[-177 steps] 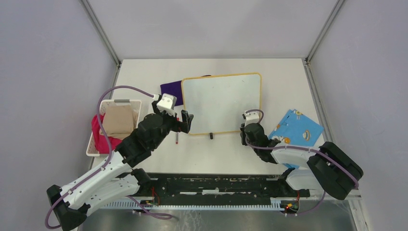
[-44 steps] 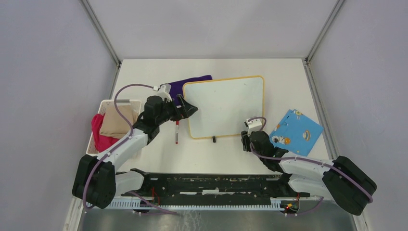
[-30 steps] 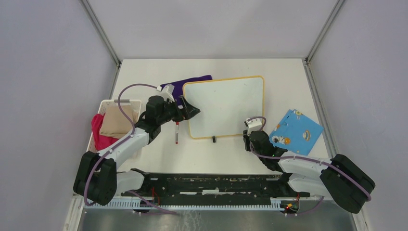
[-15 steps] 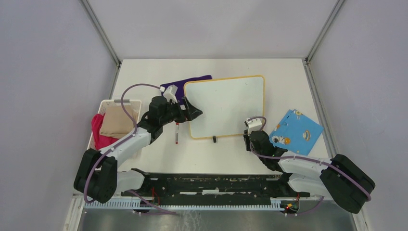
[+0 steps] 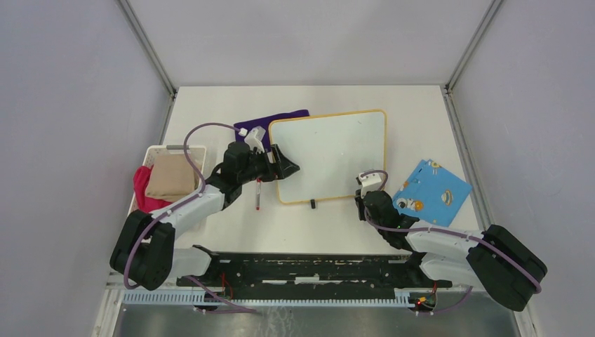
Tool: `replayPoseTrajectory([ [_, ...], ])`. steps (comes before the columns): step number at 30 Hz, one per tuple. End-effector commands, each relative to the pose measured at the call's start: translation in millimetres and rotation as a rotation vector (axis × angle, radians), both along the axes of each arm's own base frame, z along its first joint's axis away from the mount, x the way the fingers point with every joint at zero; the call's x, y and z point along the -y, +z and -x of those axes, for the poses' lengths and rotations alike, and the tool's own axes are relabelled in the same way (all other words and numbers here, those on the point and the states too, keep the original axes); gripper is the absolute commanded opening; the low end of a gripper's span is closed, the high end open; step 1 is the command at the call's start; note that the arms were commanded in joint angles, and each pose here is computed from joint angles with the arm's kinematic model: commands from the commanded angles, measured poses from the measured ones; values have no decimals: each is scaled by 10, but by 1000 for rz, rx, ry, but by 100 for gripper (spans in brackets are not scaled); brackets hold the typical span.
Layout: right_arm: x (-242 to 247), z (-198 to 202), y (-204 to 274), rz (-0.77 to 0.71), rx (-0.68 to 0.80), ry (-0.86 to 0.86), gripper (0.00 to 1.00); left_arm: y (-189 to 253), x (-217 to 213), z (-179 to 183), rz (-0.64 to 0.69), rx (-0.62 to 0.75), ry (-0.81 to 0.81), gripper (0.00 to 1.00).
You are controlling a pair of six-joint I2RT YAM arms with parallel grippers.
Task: Write a sentence on the whiteboard
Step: Move the whiteboard to the center of the board.
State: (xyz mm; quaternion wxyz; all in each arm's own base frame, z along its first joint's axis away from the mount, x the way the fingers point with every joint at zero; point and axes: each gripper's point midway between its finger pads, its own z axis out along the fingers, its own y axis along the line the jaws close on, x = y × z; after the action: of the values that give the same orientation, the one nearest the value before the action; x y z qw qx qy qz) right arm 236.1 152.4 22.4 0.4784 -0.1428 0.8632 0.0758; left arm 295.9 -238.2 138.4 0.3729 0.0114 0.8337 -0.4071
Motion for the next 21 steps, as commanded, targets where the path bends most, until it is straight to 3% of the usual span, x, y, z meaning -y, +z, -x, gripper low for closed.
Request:
replayPoseTrajectory([
  [1,-280,-65,228,-80,54,69,18,306,227,-3,57,98,-87,90],
  [14,-260,-43,223,-72,53,63,20,283,248,24,40,103,-91,89],
  [21,-210,-24,260,-81,57,43,39,245,67,15,-29,108,-11,91],
])
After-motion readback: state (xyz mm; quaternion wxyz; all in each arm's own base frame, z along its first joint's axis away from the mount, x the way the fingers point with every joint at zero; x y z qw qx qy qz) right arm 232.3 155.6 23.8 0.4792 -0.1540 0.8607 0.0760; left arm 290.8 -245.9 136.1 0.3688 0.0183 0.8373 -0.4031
